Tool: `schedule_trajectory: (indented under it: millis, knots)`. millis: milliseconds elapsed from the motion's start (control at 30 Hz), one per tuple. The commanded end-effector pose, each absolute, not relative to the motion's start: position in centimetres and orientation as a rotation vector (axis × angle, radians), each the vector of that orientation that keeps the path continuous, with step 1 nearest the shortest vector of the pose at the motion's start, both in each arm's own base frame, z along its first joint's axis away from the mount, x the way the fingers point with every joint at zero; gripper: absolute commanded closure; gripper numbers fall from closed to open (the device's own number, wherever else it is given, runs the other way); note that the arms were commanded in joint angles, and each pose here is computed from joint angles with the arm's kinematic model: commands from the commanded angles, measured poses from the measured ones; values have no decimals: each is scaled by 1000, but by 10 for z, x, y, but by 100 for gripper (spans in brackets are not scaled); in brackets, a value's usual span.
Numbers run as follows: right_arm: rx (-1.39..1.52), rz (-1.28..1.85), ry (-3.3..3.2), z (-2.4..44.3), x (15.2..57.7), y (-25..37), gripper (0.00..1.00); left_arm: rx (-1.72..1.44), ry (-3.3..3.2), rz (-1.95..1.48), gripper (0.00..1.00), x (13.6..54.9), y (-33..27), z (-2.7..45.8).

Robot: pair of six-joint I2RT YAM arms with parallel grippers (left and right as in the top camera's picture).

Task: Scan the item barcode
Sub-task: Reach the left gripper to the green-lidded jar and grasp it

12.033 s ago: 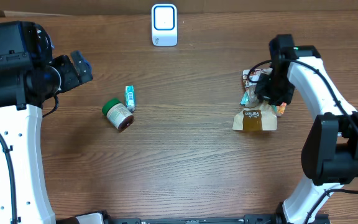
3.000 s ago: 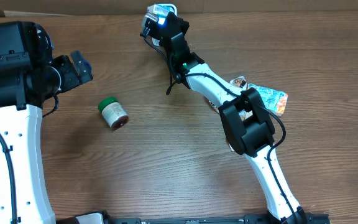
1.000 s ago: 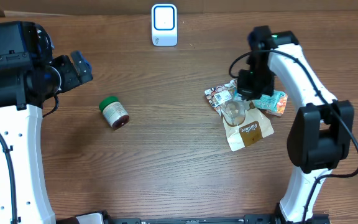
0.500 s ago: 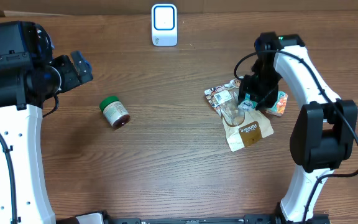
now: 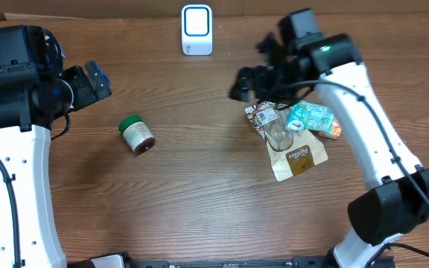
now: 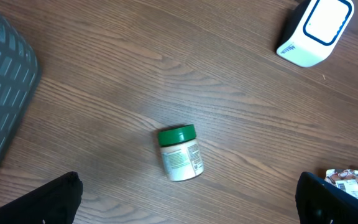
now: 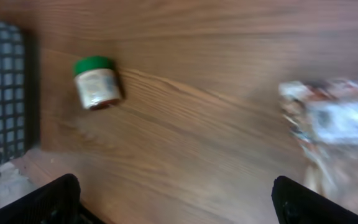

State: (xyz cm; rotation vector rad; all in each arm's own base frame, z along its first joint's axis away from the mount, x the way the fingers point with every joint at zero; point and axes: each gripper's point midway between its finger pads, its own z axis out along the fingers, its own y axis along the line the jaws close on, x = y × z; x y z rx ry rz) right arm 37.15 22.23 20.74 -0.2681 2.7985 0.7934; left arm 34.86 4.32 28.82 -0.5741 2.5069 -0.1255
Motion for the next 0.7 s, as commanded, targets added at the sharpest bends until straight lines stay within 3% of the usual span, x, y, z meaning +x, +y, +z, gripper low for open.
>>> schedule_trajectory:
  millis: [0,567,600,667]
  knots:
    - [-280,837,2815,193,364,243,0,-567,2481,-114,0,347,46,297]
    - [-334,855,2779,174,365,260,0,-638,2466,-231,0,349,34,298]
    - [-334,856,2778,174,365,261,0,-640,2472,-231,3,349,34,297]
    - [-335,856,2776,174,365,261,0,-641,2488,-233,19,349,32,291]
